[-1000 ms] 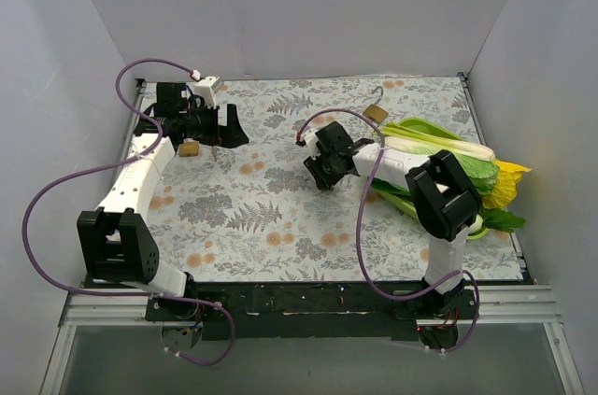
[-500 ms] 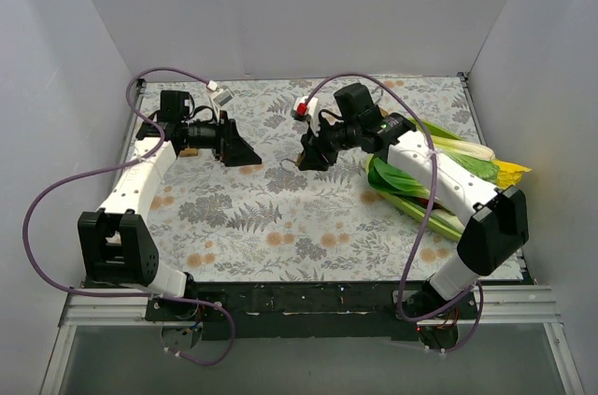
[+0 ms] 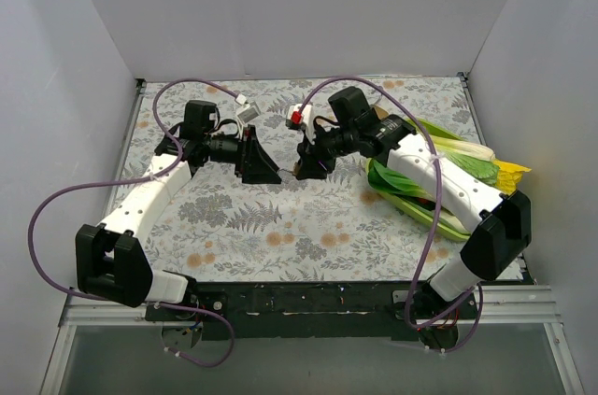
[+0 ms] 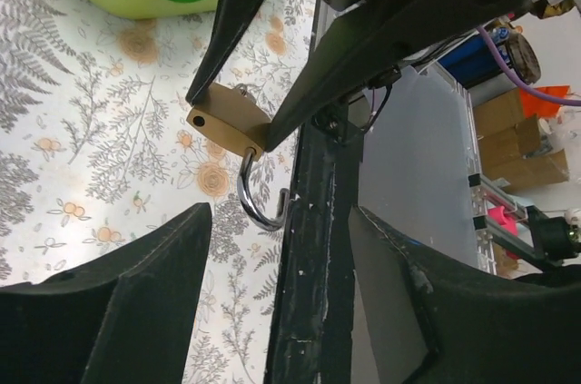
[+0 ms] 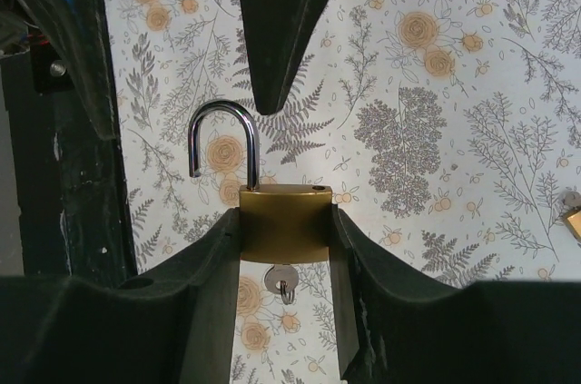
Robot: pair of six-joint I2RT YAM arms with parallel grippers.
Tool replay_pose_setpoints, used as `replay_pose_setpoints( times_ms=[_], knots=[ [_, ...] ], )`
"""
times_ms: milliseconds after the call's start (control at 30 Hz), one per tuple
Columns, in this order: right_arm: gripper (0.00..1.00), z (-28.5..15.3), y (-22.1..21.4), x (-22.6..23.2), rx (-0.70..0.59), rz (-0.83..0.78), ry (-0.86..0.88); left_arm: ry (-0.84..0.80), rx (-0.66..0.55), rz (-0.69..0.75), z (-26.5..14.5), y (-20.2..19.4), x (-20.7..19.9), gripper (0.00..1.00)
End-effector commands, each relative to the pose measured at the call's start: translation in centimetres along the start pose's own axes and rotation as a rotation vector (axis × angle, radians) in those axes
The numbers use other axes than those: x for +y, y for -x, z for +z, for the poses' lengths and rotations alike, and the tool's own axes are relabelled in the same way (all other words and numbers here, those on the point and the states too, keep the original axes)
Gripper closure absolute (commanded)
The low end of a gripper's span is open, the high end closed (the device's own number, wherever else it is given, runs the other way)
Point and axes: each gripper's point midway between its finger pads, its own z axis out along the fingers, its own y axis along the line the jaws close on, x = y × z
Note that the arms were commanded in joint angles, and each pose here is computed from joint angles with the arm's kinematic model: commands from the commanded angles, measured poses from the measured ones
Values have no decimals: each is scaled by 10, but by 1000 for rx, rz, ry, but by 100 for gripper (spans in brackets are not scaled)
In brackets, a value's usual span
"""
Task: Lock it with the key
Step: Lock the lock.
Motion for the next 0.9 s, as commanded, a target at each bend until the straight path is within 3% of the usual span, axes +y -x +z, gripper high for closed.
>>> replay_pose_setpoints(
  times_ms=[0,133,267,567,667,700,733,767,833,867],
  knots=[
    [99,-18,27,6,-61,-111,-83,39,-3,-16,8,-2,-4,40],
    [99,-20,31,7,-71,-135,-113,48,4,-44,11,-7,-2,50],
    [99,-19,34,11,-70,-190,-122,35,-8,-70,13,-5,-3,68],
    [99,-16,29,16,-54,-213,-125,37,-22,-64,12,0,-5,59],
    [99,-16,31,16,-60,-211,-122,28,-18,-60,13,-1,-5,74],
    [99,-15,31,16,-59,-209,-120,24,-17,-60,13,-2,-5,81],
    [99,-15,32,17,-63,-206,-118,19,-17,-57,13,-2,-6,95],
    [99,-15,32,20,-61,-201,-103,10,-17,-50,13,-1,-8,100],
    [99,-14,33,23,-59,-160,-75,-10,-16,-43,12,-1,-13,100],
    [91,-19,39,33,-73,-137,-19,-12,-19,-50,12,0,-15,100]
  ],
)
